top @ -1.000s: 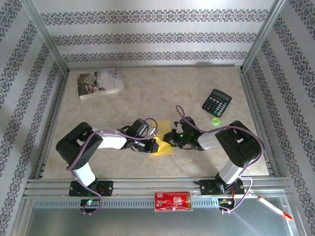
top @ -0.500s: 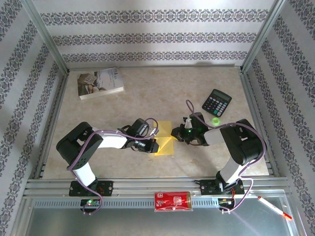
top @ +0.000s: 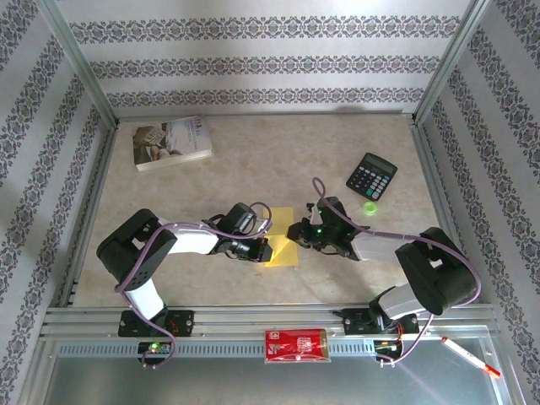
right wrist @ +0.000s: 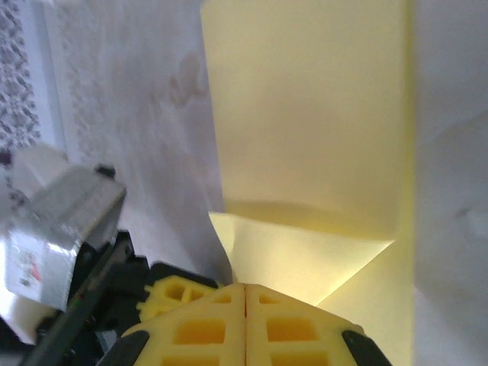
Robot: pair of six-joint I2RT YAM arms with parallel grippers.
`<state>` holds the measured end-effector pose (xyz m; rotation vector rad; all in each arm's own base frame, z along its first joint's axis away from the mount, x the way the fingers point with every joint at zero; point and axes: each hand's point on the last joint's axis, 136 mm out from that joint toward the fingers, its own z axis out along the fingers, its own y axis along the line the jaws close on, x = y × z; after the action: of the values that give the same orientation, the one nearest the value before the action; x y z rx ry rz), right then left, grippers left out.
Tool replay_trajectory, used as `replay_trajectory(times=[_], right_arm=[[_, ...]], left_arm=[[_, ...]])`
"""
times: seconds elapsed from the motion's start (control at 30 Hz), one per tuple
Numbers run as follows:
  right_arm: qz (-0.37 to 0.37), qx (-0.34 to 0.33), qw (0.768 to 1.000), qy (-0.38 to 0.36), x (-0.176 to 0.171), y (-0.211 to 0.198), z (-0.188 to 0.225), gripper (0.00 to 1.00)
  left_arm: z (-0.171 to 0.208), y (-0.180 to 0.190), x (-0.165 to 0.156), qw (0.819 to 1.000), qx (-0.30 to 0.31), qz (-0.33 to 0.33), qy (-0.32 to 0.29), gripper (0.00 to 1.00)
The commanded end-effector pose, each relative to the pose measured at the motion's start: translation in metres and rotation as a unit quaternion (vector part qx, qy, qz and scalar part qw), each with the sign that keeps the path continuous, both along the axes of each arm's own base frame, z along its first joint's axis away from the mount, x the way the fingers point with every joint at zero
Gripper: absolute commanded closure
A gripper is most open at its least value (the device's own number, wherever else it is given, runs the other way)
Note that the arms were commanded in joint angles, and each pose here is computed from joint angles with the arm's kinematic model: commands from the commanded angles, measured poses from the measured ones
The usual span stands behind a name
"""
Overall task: Fold a paper plane with a square sheet of paper (pick it up from the middle)
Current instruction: Fold the triangle a second time at the center of the table.
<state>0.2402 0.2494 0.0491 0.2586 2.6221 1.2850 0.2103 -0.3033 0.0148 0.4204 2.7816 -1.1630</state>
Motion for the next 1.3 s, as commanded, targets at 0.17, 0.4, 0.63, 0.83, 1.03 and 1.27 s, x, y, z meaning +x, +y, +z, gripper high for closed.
replay_trajectory(times=[0.17,0.4,0.63,0.83,1.03,1.27], right_arm=[[0.008,-0.032,0.999,0.026,0.001,0.010,-0.034,0.95],[0.007,-0.027,0.999,0.045,-0.003,0.006,-0.043,0.95],[0.001,0.003,1.000,0.017,0.006,0.006,-0.009,0.95],[0.009,-0.002,1.000,0.022,0.012,0.009,-0.017,0.95],[0.005,-0.019,0.999,0.046,0.010,-0.003,-0.045,0.96],[-0.001,-0.031,0.998,0.062,-0.003,-0.014,-0.059,0.96]], left_arm=[[-0.051,0.048,-0.022,0.990,0.128,0.026,0.057,1.00],[-0.039,0.042,-0.016,0.992,0.117,0.026,0.044,1.00],[-0.039,0.042,-0.014,0.992,0.120,0.024,0.043,1.00],[-0.039,0.041,-0.013,0.991,0.122,0.024,0.042,1.00],[-0.027,0.035,-0.008,0.993,0.108,0.026,0.035,1.00],[0.026,0.003,0.013,0.999,0.011,0.042,0.002,0.80]])
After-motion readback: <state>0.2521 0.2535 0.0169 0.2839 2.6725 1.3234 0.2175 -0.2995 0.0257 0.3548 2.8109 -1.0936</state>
